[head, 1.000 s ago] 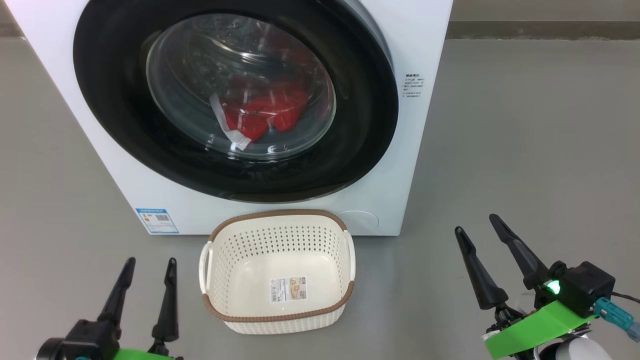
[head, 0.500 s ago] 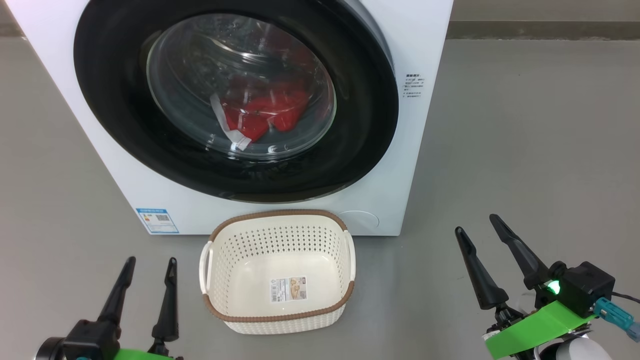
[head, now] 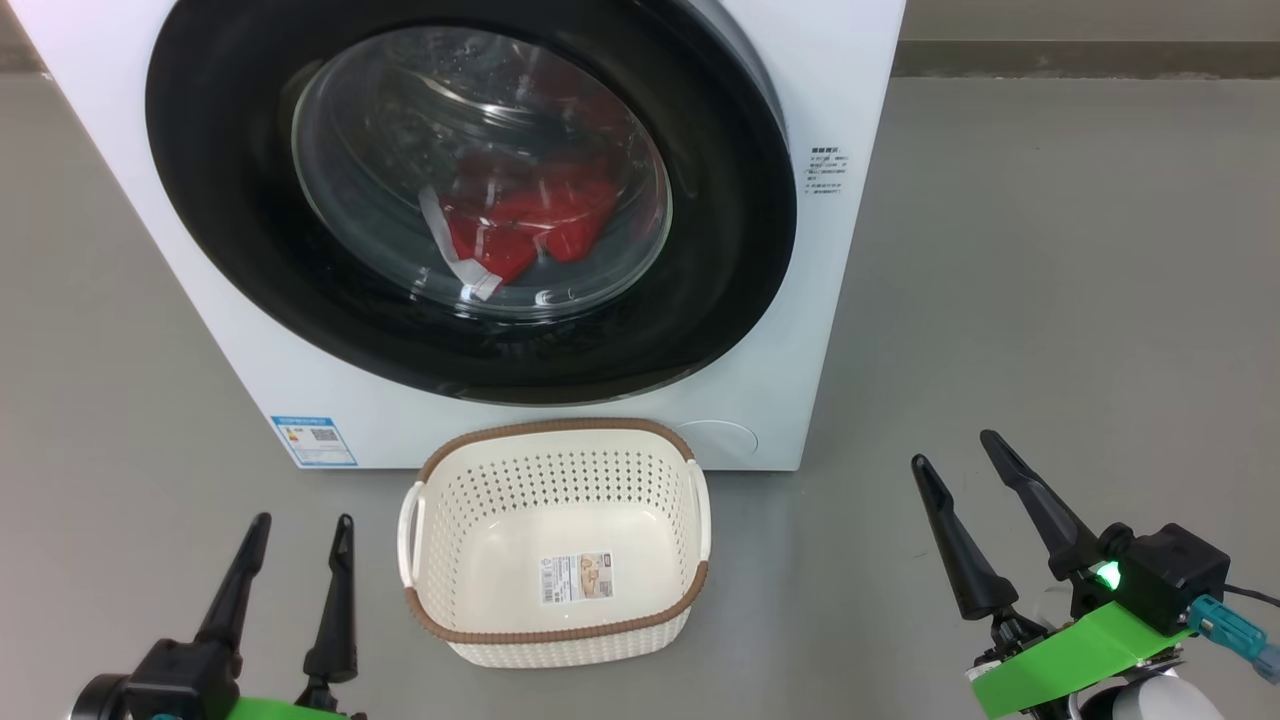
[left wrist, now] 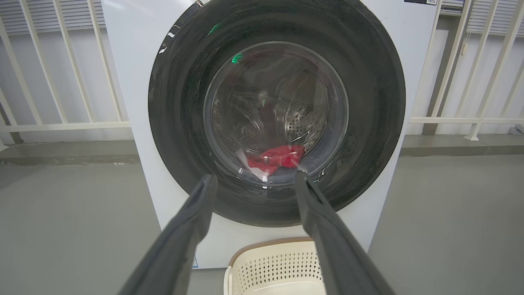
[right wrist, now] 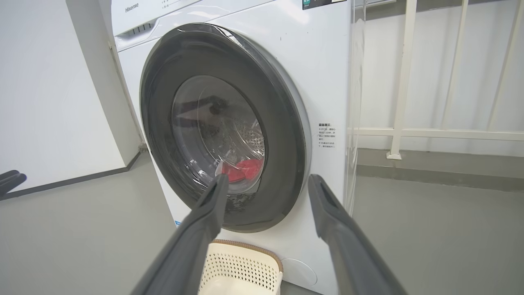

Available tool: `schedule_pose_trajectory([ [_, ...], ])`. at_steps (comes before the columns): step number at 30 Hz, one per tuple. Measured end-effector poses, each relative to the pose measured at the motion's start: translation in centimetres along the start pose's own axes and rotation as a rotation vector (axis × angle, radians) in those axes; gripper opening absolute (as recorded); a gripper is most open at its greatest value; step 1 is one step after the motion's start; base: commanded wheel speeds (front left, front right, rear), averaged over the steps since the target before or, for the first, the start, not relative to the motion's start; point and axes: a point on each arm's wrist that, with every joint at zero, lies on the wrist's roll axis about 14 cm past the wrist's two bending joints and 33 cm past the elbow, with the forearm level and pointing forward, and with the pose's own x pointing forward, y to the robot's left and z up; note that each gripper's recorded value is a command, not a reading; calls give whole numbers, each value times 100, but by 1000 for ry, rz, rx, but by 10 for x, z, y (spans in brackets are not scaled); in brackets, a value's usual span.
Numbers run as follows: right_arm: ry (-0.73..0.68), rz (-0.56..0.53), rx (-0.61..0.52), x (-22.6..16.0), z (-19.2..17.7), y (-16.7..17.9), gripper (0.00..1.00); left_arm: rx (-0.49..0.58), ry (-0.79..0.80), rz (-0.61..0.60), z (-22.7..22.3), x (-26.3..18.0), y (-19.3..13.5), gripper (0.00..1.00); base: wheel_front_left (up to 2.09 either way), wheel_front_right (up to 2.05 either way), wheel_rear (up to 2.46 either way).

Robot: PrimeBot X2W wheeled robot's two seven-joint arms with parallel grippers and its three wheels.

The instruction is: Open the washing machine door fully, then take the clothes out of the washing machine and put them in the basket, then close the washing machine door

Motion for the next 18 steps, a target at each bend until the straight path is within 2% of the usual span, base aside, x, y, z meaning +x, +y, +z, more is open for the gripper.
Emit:
schedule_pose_trajectory([
  [18, 24, -12, 3, 1, -8, -5, 100, -7, 7, 6, -3, 1, 2, 100, 0, 0, 0],
])
